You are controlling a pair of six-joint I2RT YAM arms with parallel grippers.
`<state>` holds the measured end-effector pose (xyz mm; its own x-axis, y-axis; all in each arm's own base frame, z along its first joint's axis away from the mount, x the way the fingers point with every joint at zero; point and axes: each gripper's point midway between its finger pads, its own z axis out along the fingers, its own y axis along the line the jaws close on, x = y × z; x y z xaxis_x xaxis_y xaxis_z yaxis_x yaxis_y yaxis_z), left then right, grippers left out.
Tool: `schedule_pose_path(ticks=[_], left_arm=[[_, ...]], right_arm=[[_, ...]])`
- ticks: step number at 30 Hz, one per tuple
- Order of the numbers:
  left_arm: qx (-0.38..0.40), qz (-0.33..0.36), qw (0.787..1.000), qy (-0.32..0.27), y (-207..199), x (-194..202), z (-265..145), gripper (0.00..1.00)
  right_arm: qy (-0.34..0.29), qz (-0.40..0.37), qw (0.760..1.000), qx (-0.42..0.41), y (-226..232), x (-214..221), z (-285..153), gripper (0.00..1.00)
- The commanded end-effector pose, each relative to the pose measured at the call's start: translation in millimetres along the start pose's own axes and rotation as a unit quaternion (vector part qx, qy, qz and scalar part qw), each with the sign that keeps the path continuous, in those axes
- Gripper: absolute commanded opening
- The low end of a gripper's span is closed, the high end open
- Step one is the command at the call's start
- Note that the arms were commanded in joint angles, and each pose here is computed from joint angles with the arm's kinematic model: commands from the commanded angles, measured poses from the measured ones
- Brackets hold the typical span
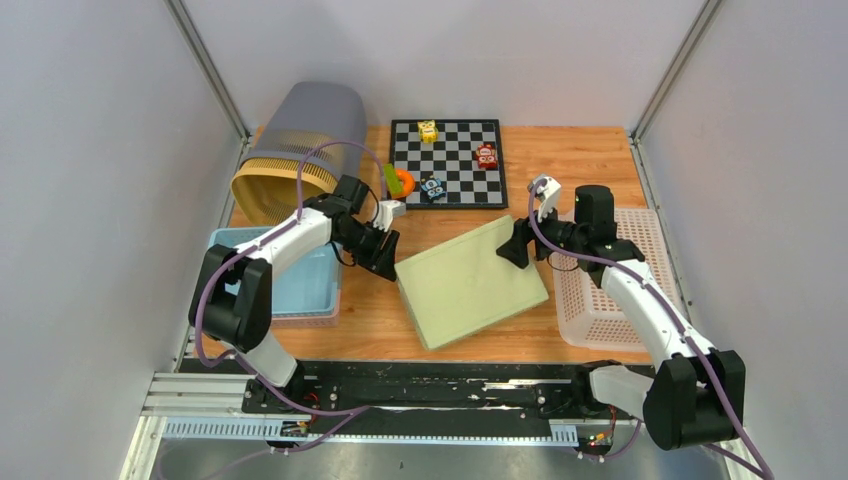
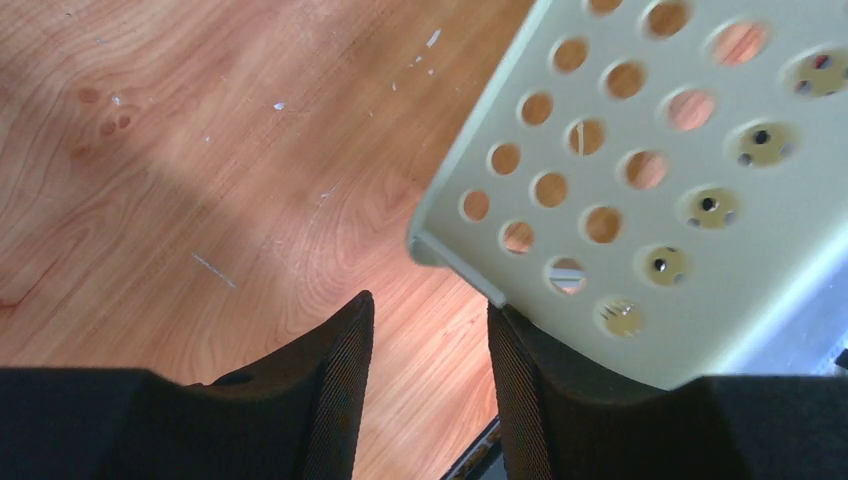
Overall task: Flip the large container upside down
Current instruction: Turn the container upside down at the center of the board, then move the container to the corner of the board.
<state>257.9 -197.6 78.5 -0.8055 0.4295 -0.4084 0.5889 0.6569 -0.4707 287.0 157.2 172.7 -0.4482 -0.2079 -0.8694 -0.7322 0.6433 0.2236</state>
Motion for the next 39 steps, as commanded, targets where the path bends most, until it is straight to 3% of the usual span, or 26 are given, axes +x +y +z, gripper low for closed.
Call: schedule_pose_path(ticks=[1, 13, 19, 23, 27, 32, 39], left_arm=[[0.005, 0.015, 1.000, 0.001, -3, -1, 7, 0.48], [-0.008, 0.019, 1.000, -0.006, -1, -5, 3, 0.50], [-0.034, 0.043, 0.998, -0.026, -2, -20, -16, 0.62], [-0.053, 0.066, 0.995, -0.043, -5, -29, -33, 0.75], [-0.075, 0.089, 0.991, -0.063, -6, -37, -47, 0.99], [-0.094, 0.126, 0.985, -0.075, -9, -45, -66, 1.00], [-0.120, 0.188, 0.971, -0.081, -10, -48, -87, 1.00]], right_arm=[[-0.018, -0.005, 0.998, -0.056, 25, -10, 2, 0.80], [-0.005, -0.003, 0.999, -0.037, 15, -1, 6, 0.80], [-0.004, -0.043, 0.999, -0.024, 14, -10, -4, 0.82], [0.013, -0.096, 0.994, 0.045, 0, -24, -27, 0.84], [0.051, -0.130, 0.978, 0.153, -28, -27, -59, 0.85], [0.100, -0.147, 0.942, 0.285, -64, -19, -97, 0.85], [0.128, -0.119, 0.905, 0.387, -100, -13, -115, 0.80]])
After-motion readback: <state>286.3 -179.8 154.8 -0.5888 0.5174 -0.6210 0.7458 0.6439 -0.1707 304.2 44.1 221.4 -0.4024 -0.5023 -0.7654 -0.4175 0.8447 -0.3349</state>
